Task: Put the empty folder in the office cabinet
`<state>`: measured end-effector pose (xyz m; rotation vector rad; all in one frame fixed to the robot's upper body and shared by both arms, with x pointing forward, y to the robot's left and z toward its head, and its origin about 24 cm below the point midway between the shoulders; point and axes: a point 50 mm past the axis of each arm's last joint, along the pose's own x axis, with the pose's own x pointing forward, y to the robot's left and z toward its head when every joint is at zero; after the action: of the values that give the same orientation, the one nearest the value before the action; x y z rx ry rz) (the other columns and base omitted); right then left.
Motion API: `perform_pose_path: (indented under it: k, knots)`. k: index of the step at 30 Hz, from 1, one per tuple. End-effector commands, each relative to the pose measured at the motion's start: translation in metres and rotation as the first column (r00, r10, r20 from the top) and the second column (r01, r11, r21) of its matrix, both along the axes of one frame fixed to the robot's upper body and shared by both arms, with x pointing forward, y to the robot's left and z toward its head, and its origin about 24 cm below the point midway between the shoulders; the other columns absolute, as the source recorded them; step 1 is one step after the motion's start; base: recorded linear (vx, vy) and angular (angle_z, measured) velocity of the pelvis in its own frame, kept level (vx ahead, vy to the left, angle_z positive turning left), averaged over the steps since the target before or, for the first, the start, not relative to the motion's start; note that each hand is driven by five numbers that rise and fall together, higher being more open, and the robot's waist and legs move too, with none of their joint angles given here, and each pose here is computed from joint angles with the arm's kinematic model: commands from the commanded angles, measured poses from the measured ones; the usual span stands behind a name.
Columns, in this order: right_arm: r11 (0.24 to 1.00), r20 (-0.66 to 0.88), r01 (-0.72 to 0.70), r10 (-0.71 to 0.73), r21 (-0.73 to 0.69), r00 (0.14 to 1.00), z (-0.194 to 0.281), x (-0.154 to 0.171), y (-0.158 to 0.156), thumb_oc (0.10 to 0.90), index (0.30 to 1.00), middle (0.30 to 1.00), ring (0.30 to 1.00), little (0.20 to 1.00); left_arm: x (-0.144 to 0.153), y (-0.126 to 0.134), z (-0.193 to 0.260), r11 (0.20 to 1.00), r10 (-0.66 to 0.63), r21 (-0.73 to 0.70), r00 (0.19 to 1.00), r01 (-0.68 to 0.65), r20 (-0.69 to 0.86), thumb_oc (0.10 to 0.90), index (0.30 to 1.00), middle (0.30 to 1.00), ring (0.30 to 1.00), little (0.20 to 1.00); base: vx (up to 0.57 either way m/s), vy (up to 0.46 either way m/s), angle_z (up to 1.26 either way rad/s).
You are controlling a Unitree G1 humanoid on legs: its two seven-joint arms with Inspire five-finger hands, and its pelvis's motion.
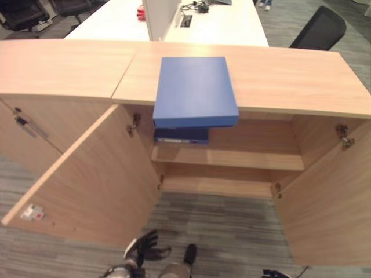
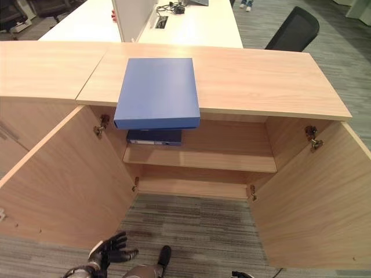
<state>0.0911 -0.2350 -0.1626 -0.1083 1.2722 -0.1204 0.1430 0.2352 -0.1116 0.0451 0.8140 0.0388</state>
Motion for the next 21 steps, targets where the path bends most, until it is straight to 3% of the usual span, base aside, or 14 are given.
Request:
perform_pose_path:
  k: [1,11,21]
  knots:
    - [0.997,0.007,-0.035,0.036,-0.062,0.999,0.007,0.011,-0.018,0.8,0.9,0.9,0.9,0.9,-0.014,-0.007,-0.001,0.997,-0.069,-0.023,0.998,0.068,-0.005,0.8,0.9,0.9,0.9,0.9,0.06,0.126,-0.25]
    - [0.998,0.024,-0.054,0.054,-0.016,0.998,0.004,0.013,-0.003,0.8,0.9,0.9,0.9,0.9,-0.01,-0.003,0.008,0.991,-0.136,0.005,0.991,0.136,0.015,0.8,0.9,0.9,0.9,0.9,0.07,0.209,-0.1]
    - [0.999,0.095,-0.039,0.042,-0.027,0.995,0.011,0.037,-0.002,0.8,0.9,0.9,0.9,0.9,0.015,-0.016,0.026,0.987,-0.155,-0.009,0.977,0.157,0.144,0.8,0.9,0.9,0.9,0.9,0.05,-0.069,-0.02]
